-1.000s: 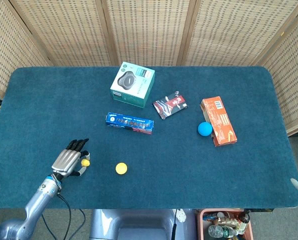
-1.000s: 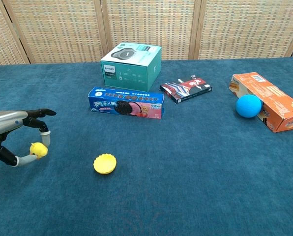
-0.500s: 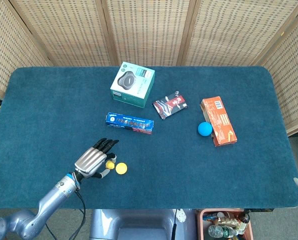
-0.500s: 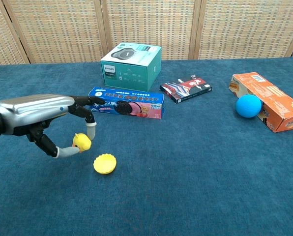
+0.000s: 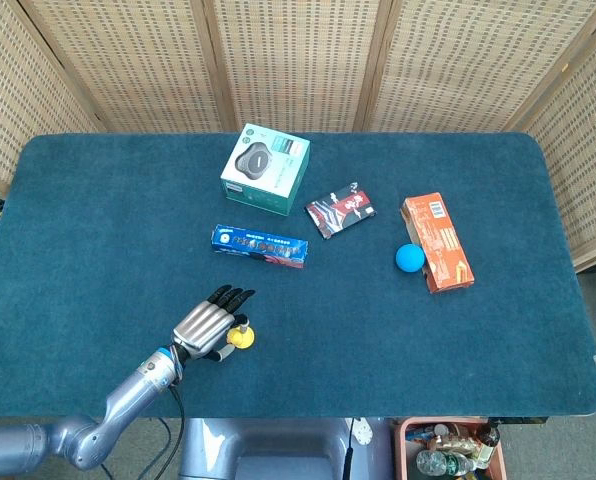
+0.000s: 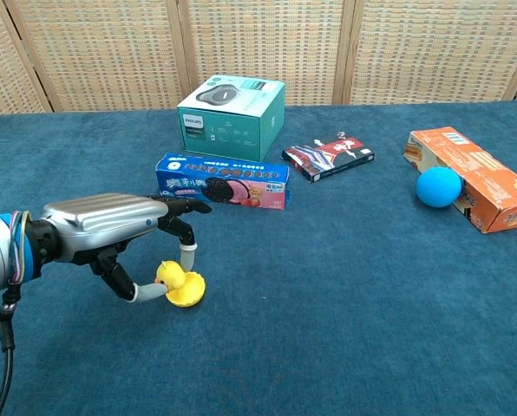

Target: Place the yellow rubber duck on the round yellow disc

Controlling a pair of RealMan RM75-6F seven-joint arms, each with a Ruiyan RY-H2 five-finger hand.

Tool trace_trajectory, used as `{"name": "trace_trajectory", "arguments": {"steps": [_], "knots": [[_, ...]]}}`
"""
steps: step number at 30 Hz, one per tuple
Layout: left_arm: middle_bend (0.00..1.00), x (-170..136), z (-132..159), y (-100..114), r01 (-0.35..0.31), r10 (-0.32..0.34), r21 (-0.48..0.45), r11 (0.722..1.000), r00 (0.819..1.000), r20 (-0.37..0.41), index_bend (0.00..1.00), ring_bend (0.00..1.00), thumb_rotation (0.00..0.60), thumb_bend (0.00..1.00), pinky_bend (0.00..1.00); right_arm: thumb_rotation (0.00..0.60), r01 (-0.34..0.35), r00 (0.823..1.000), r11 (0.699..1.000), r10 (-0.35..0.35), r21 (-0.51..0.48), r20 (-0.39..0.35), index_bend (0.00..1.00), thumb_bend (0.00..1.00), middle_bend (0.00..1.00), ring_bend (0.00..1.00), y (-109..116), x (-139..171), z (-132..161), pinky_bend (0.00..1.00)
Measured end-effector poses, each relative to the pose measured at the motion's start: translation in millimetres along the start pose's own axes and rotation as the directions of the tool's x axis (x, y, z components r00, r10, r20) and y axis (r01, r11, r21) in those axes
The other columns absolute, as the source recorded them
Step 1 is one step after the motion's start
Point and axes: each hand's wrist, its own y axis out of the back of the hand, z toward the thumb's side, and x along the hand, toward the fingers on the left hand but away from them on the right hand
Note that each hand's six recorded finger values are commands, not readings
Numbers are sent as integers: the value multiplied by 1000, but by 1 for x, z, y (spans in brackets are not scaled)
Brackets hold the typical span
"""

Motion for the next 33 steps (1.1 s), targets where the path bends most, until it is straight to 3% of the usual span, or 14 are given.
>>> {"name": "trace_trajectory", "arguments": {"steps": [5, 8, 13, 15, 21, 25, 28, 30, 33], "knots": [[0, 6, 4, -1, 2, -2, 5, 1000, 1000, -2, 518, 0, 600, 378, 0, 600, -3, 1000, 1000, 3, -4, 4, 0, 0, 0, 0, 0, -1, -2, 0], [0, 8, 4, -2, 5, -4, 11, 1000, 1000, -3, 466, 0, 600, 364, 0, 600, -4, 1000, 1000, 4, -5, 5, 0, 0, 0, 0, 0, -1, -2, 0], [0, 10, 2, -5, 20, -19, 9, 1000, 1000, -19, 68, 0, 600, 122, 0, 600, -5, 1000, 1000, 5, -8, 0, 0, 0, 0, 0, 0, -1, -1, 0], [0, 9, 1, -3, 15, -16, -6, 1000, 1000, -22, 7, 0, 600, 66, 0, 600, -4, 1000, 1000, 4, -8, -2, 0, 0, 0, 0, 1, 0, -1, 0], [0, -2, -5, 10, -21, 20, -43, 999, 1000, -23, 0, 0, 600, 35, 0, 600, -6, 1000, 1000, 6, -11, -9, 0, 0, 0, 0, 1, 1, 1, 0], [0, -17, -19, 31, -99, 96, -63, 993, 994, -49, 0, 0, 600, 11, 0, 600, -10, 1000, 1000, 10, -21, -23, 0, 0, 0, 0, 1, 2, 4, 0], [0, -38, -39, 51, -191, 184, -64, 980, 978, -96, 0, 0, 600, 0, 0, 600, -16, 999, 999, 15, -29, -36, 0, 0, 0, 0, 1, 4, 7, 0], [0, -60, -58, 64, -259, 249, -51, 965, 957, -149, 0, 0, 600, 0, 0, 600, -19, 999, 999, 18, -33, -45, 0, 0, 0, 0, 0, 4, 9, 0], [0, -104, -94, 78, -340, 327, -3, 941, 908, -262, 0, 0, 600, 0, 0, 600, -26, 998, 999, 24, -36, -61, 0, 0, 0, 0, 0, 5, 13, 0]]}}
